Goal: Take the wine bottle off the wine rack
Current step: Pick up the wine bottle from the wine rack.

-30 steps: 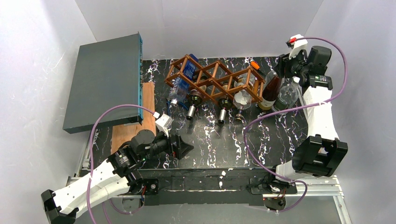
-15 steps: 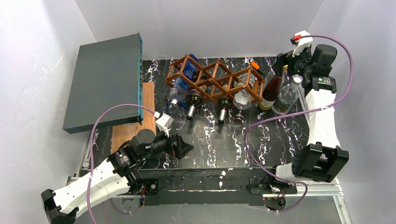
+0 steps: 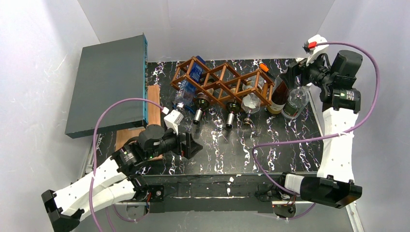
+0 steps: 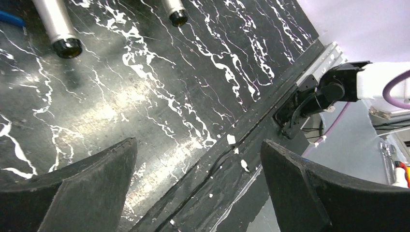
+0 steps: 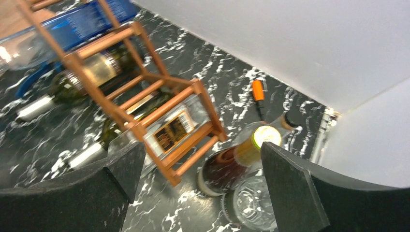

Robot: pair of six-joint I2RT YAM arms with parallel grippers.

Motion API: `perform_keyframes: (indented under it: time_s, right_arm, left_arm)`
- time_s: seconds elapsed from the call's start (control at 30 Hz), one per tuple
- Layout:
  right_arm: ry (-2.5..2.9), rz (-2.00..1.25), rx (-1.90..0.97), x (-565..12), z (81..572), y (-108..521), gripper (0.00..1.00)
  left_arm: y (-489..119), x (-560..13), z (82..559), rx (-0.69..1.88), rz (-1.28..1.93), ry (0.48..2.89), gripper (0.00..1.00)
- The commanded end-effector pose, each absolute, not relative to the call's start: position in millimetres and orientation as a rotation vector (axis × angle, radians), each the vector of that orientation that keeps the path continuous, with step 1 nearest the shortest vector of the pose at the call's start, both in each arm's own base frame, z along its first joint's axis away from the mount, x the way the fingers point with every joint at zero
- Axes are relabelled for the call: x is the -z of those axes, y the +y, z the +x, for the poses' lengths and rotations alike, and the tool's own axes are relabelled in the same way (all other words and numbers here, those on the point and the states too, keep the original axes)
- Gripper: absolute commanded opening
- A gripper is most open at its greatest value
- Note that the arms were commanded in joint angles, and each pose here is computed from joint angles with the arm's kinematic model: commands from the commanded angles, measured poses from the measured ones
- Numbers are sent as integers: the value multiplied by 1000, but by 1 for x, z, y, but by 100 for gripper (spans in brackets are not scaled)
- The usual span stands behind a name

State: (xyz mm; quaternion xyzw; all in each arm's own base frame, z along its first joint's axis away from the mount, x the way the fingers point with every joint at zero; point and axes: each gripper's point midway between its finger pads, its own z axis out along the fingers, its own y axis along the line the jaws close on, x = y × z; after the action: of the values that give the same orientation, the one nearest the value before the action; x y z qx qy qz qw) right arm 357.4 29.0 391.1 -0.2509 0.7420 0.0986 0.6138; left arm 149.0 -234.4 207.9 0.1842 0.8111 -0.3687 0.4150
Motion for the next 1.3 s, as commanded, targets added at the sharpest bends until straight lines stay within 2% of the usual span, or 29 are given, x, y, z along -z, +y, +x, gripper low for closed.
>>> perform_keyframes:
  time_s: [0.0,0.4,0.6,0.9,1.27]
  right_arm:
    - [1677,-748,-355,-390,317,58,98]
    - [1669,-868,-796,-315,254,107,98]
    - [1676,-896,-863,-282,240,113,98]
    - [1641,-949,-928,-246,225,119,98]
    - [1618,-976,-971,-223,219,123,98]
  left_arm:
    - [-227,-234,161,817,482,2032,98]
    - [-224,-252,207,542,553,2103,98]
    - [-221,-265,239,522,499,2101,98]
    - [-209,-259,285,358,444,2136,98]
    - [-204,-241,331,50,799,2053,98]
